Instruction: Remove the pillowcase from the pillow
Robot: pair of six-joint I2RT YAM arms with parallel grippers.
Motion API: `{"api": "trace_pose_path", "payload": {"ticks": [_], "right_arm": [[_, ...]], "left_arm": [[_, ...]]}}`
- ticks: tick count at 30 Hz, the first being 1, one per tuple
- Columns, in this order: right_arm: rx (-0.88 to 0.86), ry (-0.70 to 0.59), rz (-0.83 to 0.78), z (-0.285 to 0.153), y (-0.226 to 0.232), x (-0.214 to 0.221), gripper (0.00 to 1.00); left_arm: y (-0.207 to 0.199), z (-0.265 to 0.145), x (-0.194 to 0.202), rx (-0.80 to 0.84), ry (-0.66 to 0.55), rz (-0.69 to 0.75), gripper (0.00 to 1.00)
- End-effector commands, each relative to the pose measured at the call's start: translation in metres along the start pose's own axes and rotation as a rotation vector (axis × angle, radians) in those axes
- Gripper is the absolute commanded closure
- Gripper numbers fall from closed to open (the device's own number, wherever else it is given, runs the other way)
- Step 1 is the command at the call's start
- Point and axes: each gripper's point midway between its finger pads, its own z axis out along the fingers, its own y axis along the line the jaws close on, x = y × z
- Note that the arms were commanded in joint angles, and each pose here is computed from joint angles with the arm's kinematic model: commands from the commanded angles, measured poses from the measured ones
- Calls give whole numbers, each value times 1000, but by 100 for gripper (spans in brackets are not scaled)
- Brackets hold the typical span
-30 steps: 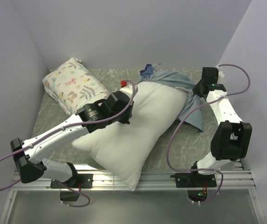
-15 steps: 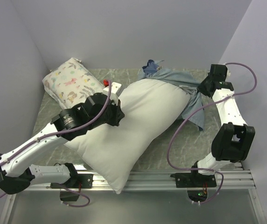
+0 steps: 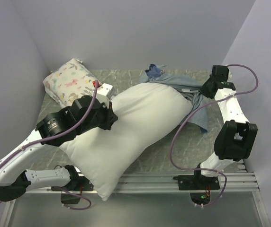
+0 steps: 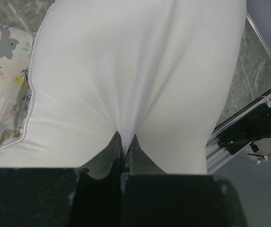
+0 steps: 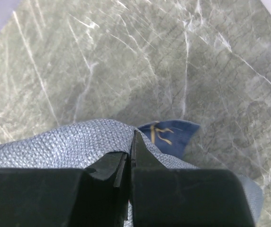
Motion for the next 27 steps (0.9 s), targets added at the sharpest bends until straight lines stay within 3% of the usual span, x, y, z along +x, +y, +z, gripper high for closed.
{"api": "trace_pose_path", "payload": {"ticks": [1, 8, 14, 20, 27], "right_arm": [[154, -311, 65, 3, -32, -89, 100], [135, -321, 71, -1, -24, -100, 100], [43, -343, 78, -25, -1, -108, 100], [1, -440, 83, -71, 12, -134, 100], [-98, -606, 134, -162, 38, -191, 100]], "left_arm": [[24, -58, -40, -49, -187, -29, 100], [27, -68, -39, -38, -200, -34, 100], [12, -51, -33, 21, -177, -44, 100], [-2, -31, -37, 58, -175, -60, 100], [-20, -7, -54, 82, -194, -69, 100]]}}
